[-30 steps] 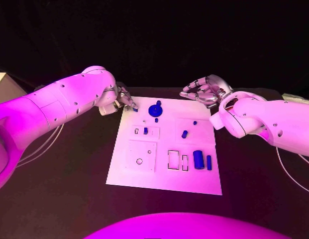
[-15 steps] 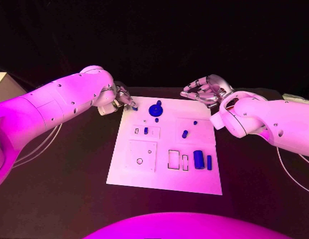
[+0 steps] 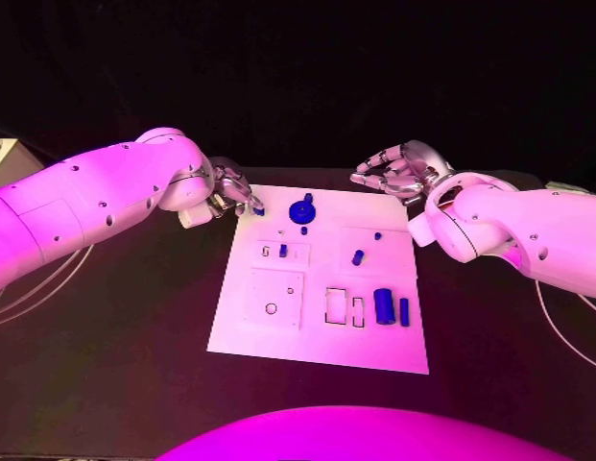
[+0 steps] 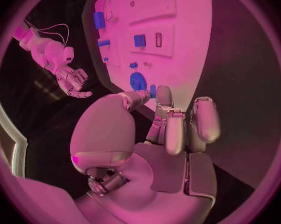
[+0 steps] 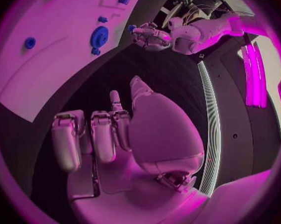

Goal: Assemble the parts on the task board

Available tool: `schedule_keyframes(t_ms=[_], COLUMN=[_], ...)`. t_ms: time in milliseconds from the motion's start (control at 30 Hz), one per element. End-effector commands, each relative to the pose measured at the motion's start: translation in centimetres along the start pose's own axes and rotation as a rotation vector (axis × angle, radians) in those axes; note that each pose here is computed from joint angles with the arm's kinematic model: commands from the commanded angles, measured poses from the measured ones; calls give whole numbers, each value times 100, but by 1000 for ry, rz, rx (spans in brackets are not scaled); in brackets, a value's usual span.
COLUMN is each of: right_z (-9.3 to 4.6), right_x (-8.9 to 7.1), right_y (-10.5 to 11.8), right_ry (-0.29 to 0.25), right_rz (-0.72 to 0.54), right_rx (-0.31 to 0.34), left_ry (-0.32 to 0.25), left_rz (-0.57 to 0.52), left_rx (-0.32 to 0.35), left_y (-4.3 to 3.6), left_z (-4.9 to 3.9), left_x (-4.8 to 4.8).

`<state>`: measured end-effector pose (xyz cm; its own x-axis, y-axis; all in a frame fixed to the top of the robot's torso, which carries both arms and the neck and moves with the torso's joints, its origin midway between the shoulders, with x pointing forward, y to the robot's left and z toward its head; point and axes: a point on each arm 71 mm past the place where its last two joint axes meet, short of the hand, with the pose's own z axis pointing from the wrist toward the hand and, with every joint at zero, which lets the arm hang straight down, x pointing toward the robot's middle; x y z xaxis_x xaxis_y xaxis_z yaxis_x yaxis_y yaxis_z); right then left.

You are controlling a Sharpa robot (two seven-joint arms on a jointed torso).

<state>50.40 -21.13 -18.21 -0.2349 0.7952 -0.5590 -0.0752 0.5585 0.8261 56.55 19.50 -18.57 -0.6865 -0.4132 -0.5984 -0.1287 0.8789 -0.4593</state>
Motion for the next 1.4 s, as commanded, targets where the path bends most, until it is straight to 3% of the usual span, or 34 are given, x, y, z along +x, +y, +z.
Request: schedule_keyframes(t_ms=[33, 400, 600, 1000, 1400], right_z=[4, 12, 20, 56, 79], right_x=[-3, -23, -52, -94, -103], right_y=[0, -9, 5, 15, 15], right_ry=[5, -15, -49, -73, -68], right_rz=[-3, 3, 23, 96, 136], right_rx=[-11, -31, -68, -123, -142], left_ry=[7, 33, 15, 10, 14], left_rz=[-1, 84, 140, 199, 235], left_rx=[16, 43, 26, 7, 0], left_y=[-49, -105, -108, -124, -147], left_z=[-60, -254, -298, -308, -222], left_x=[59, 305, 372, 468, 585])
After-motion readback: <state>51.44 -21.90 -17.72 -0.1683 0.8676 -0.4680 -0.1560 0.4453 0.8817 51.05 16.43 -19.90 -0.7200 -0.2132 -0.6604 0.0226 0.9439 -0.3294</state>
